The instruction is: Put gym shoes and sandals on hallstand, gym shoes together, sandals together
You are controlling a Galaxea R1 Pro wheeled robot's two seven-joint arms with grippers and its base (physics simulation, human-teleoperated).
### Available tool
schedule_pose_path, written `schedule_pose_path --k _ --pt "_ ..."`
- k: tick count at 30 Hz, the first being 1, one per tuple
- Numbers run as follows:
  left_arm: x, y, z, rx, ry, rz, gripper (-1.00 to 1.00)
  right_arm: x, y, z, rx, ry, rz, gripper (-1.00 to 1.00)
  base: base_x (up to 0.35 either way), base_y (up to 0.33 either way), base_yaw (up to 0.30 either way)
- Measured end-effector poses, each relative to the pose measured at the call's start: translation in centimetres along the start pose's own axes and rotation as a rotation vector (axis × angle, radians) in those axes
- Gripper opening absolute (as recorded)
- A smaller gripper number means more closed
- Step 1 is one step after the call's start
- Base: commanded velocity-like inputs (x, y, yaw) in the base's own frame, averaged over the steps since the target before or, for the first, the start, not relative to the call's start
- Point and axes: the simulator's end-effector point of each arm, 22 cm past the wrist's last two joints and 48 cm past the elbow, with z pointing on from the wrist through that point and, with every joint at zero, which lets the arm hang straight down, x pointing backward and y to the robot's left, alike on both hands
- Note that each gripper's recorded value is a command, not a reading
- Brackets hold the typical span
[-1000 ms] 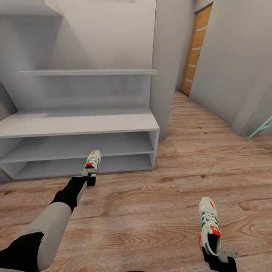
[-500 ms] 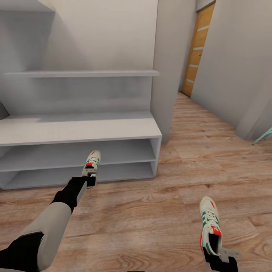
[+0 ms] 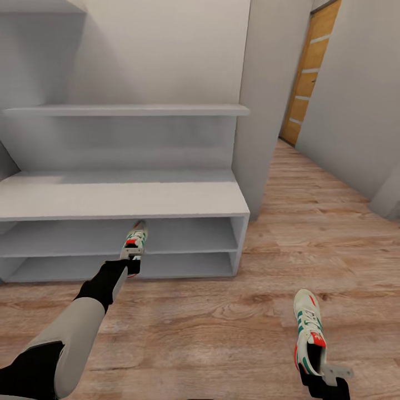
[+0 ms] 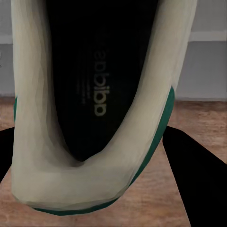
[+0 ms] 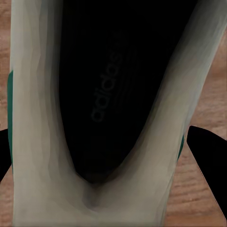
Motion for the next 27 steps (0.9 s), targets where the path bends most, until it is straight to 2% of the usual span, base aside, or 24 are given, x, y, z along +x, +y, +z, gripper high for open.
schedule_pose_path --k 13,27 --pt "0.0 -0.2 0.0 0.003 -0.001 0.0 -1.0 0.1 0.0 0.0 0.001 0.001 0.001 -1.0 0.016 -0.009 0.016" --pt "3.0 -0.5 2.1 0.004 0.019 0.003 -1.0 3.1 0.3 1.1 0.0 0.02 -0.003 -1.0 0.0 0.0 0.0"
